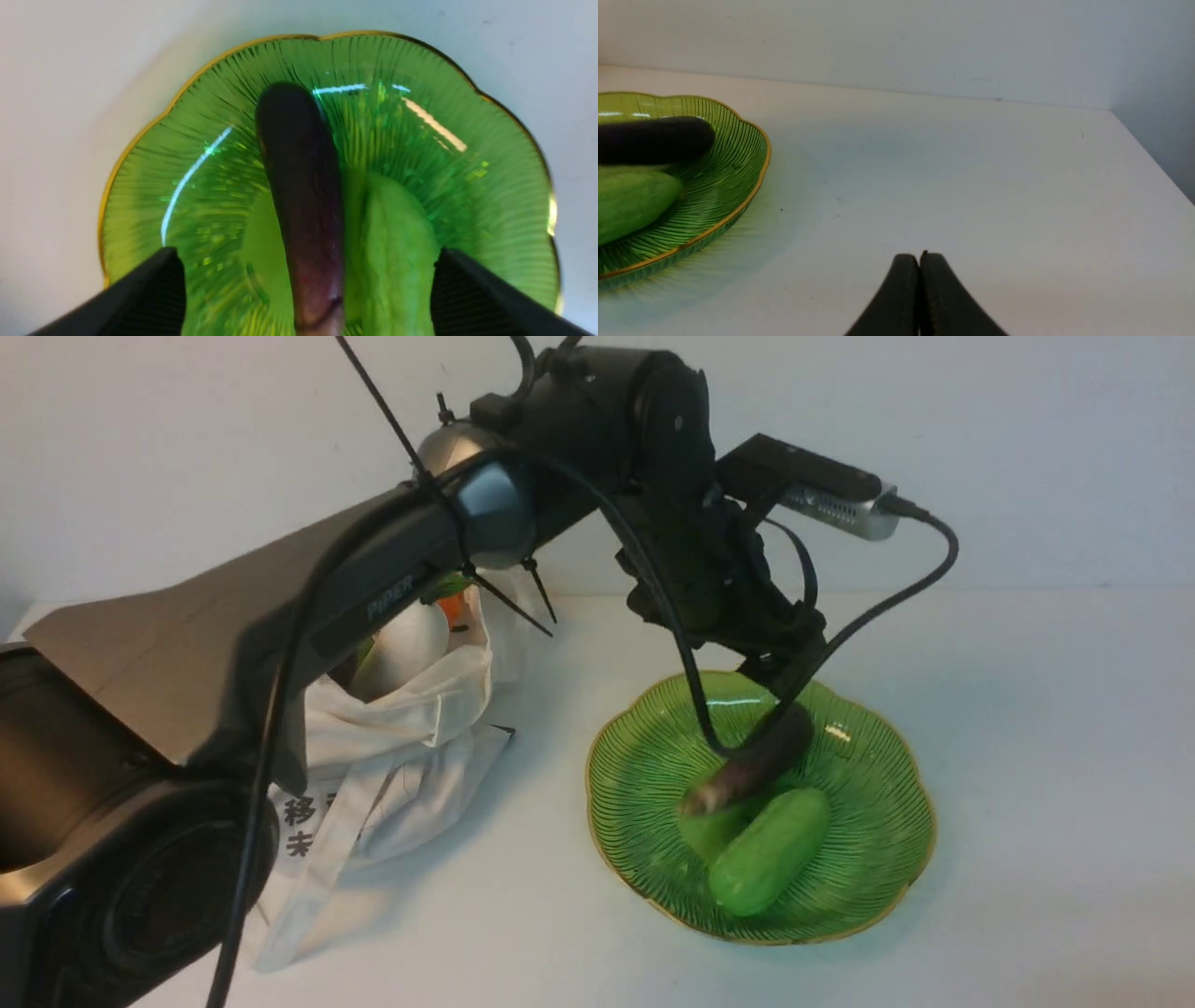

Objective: Take vegetables from cloth bag on white table place on plate.

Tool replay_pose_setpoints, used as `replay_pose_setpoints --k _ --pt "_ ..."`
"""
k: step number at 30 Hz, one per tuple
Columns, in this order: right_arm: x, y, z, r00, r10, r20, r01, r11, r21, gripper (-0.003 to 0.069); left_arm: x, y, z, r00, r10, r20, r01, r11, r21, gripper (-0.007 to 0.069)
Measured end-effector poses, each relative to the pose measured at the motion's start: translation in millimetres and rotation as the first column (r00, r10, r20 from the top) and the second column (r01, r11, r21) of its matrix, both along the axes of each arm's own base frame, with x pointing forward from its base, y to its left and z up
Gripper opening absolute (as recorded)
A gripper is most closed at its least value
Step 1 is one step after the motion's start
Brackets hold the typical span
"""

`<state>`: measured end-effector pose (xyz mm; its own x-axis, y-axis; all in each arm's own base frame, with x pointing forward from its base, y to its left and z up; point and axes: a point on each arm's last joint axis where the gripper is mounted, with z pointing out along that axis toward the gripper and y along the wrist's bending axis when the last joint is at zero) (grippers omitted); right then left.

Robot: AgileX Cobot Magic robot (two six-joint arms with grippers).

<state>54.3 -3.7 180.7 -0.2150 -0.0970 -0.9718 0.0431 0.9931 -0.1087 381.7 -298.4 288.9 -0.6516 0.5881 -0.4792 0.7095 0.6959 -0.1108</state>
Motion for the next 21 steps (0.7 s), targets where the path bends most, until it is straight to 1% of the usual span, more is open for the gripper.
replay_pose_setpoints --k 1,2,3,5,6,7,8,9,10,12,13,14,15,16,17,18,21 --pt "0 0 0 1.0 0.0 0.0 0.0 1.0 0.0 -0.0015 -2 3 13 1.0 0.01 0.009 -0.01 1.0 0.013 0.0568" --pt "0 0 0 1.0 0.0 0.0 0.0 1.0 0.0 -0.0015 -2 4 16 1.0 0.018 0.01 -0.018 1.0 0.013 0.0545" --pt "0 0 0 1.0 0.0 0.0 0.0 1.0 0.0 -0.0015 -4 9 36 0.998 0.042 0.052 -0.042 0.999 0.013 0.0428" --pt "0 0 0 1.0 0.0 0.0 0.0 1.0 0.0 -0.0015 -12 20 72 0.988 0.071 0.138 -0.07 0.997 -0.011 0.0274" --pt "0 0 0 1.0 0.0 0.0 0.0 1.0 0.0 -0.0015 -20 29 95 0.978 0.087 0.191 -0.083 0.996 -0.032 0.0142" --pt "0 0 0 1.0 0.0 0.0 0.0 1.0 0.0 -0.0015 -32 40 123 0.964 0.1 0.247 -0.088 0.994 -0.06 0.0071" --pt "0 0 0 1.0 0.0 0.0 0.0 1.0 0.0 -0.0015 -36 43 130 0.96 0.105 0.259 -0.089 0.993 -0.071 0.0056" --pt "0 0 0 1.0 0.0 0.0 0.0 1.0 0.0 -0.0015 -48 52 149 0.951 0.118 0.285 -0.093 0.991 -0.098 0.0025" --pt "0 0 0 1.0 0.0 0.0 0.0 1.0 0.0 -0.0015 -60 60 166 0.942 0.131 0.308 -0.096 0.988 -0.124 0.0013" --pt "0 0 0 1.0 0.0 0.0 0.0 1.0 0.0 -0.0015 -84 79 195 0.925 0.157 0.347 -0.101 0.979 -0.174 -0.0003" --pt "0 0 0 1.0 0.0 0.0 0.0 1.0 0.0 -0.0015 -84 79 195 0.925 0.159 0.345 -0.103 0.979 -0.176 -0.0003" --pt "0 0 0 1.0 0.0 0.0 0.0 1.0 0.0 -0.0015 -107 96 214 0.914 0.179 0.364 -0.107 0.972 -0.209 -0.0005" --pt "0 0 0 1.0 0.0 0.0 0.0 1.0 0.0 -0.0015 -107 96 214 0.914 0.18 0.363 -0.108 0.972 -0.211 -0.0005" --pt "0 0 0 1.0 0.0 0.0 0.0 1.0 0.0 -0.0015 -125 108 223 0.91 0.192 0.366 -0.114 0.968 -0.226 -0.0005" --pt "0 0 0 1.0 0.0 0.0 0.0 1.0 0.0 -0.0015 -127 110 224 0.91 0.194 0.366 -0.115 0.967 -0.228 -0.0005" --pt "0 0 0 1.0 0.0 0.0 0.0 1.0 0.0 -0.0015 -141 121 227 0.909 0.2 0.365 -0.12 0.966 -0.23 -0.0005" --pt "0 0 0 1.0 0.0 0.0 0.0 1.0 0.0 -0.0015 -173 144 225 0.916 0.202 0.348 -0.126 0.965 -0.228 -0.0005"
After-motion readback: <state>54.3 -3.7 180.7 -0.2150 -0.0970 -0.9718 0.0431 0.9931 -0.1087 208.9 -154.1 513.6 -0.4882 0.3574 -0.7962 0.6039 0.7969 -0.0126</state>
